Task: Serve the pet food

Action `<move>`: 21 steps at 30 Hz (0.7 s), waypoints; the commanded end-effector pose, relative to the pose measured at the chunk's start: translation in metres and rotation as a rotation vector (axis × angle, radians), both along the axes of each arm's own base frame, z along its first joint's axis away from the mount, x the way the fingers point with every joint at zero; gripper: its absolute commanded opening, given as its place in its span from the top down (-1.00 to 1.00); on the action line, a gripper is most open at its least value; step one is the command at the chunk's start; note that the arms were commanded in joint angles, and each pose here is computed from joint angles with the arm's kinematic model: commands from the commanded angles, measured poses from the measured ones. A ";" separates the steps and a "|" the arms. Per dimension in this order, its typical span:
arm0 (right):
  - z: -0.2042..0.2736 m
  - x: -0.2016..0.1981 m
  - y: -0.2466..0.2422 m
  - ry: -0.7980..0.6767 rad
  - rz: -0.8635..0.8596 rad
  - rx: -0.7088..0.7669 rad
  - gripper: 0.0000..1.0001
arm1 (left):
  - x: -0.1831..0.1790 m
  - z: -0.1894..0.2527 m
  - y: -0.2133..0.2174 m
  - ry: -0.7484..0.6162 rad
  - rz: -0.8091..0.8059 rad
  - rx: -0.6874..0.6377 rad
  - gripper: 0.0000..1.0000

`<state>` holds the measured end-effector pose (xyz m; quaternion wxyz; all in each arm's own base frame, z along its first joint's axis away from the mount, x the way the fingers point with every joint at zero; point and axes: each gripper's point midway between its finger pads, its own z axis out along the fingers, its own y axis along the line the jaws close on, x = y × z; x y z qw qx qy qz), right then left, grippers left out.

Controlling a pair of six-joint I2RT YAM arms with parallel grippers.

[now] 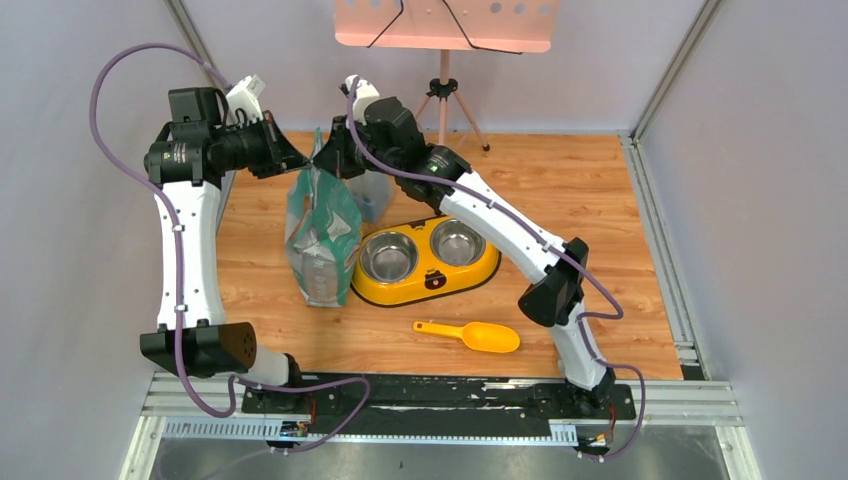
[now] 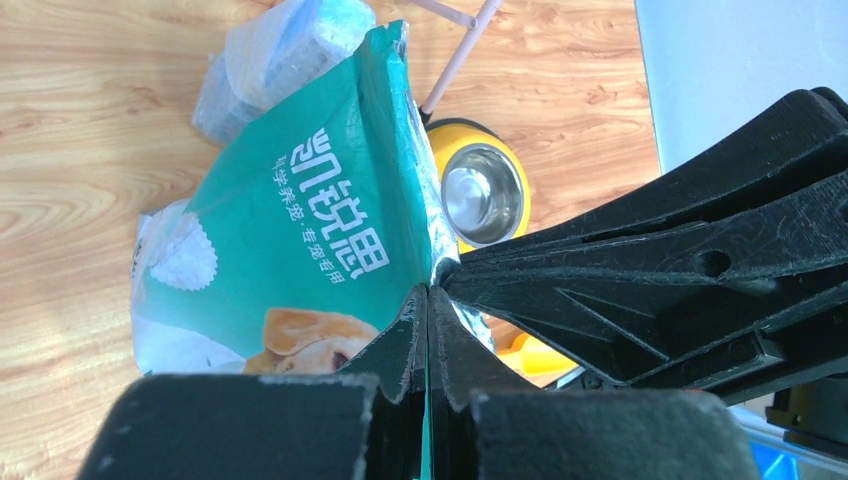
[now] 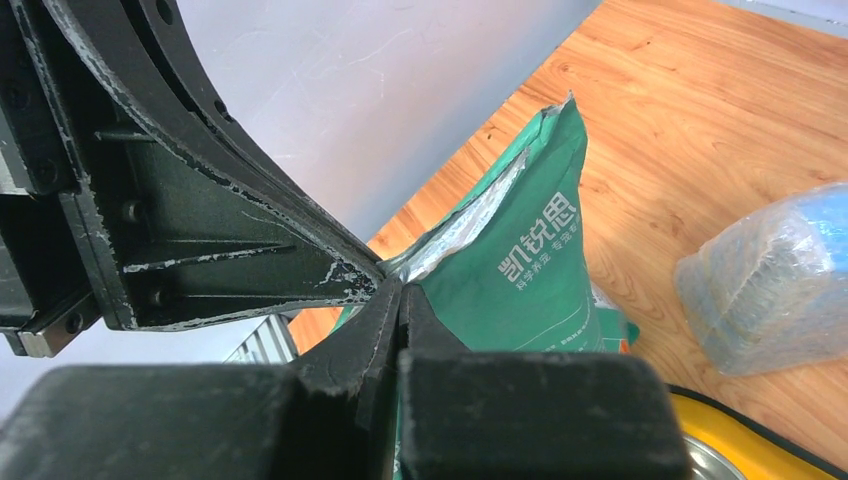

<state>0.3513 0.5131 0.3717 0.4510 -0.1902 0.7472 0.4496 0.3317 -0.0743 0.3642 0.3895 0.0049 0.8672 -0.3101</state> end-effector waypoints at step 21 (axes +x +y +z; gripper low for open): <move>0.026 -0.015 -0.001 0.052 0.177 0.110 -0.14 | -0.024 0.013 -0.025 -0.015 -0.120 -0.120 1.00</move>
